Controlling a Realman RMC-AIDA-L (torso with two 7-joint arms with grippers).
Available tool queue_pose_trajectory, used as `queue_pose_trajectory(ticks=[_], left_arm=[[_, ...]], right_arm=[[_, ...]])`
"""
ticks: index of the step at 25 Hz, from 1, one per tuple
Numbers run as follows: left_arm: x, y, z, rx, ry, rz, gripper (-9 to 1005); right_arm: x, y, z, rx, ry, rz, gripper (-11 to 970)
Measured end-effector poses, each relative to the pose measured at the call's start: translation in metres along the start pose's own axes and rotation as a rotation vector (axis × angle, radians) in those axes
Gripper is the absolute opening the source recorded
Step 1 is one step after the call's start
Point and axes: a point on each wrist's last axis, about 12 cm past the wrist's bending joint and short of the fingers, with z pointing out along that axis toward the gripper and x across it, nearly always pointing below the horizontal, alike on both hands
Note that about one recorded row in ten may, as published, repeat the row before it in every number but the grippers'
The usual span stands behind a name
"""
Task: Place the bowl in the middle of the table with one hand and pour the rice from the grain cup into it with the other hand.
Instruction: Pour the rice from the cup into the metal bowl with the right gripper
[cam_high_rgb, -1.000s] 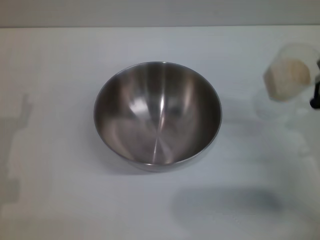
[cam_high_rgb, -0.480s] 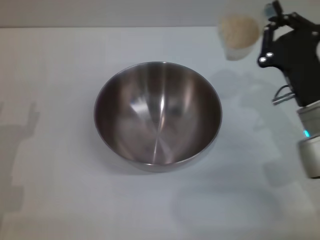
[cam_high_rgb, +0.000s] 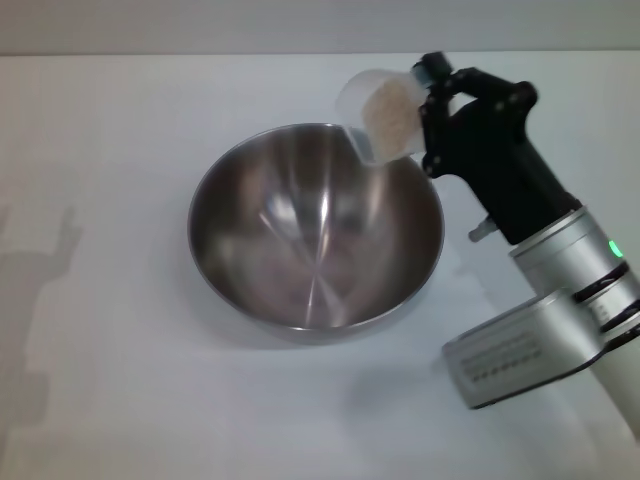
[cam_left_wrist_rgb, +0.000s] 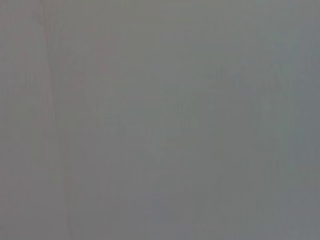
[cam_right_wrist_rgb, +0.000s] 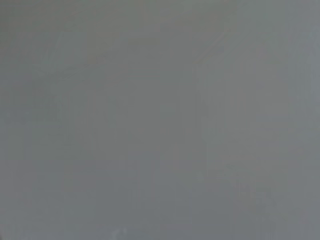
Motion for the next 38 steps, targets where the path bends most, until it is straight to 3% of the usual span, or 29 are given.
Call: queue_pose_trajectory(ticks=[11, 12, 13, 23, 38], left_arm=[[0.000, -0.002, -0.001, 0.005, 0.002, -0.005, 813], [0.000, -0.002, -0.001, 0.010, 0.003, -0.005, 813], [0.000, -0.002, -0.001, 0.010, 0.003, -0.005, 813], [0.000, -0.003, -0.003, 0.016, 0.006, -0.007, 813], [0.000, -0.006, -0.004, 0.025, 0.005, -0.011, 813]], right_arm=[[-0.025, 0.013, -0.003, -0.065, -0.234, -0.396, 17], [-0.025, 0.014, -0.005, -0.074, -0.272, -0.480, 17], [-0.025, 0.014, -0.005, -0.074, -0.272, -0.480, 17], [-0.018, 0.025, -0.001, -0.139, -0.269, -0.862, 16], [-0.024, 0.031, 0.000, -0.113, -0.327, -1.237, 16]])
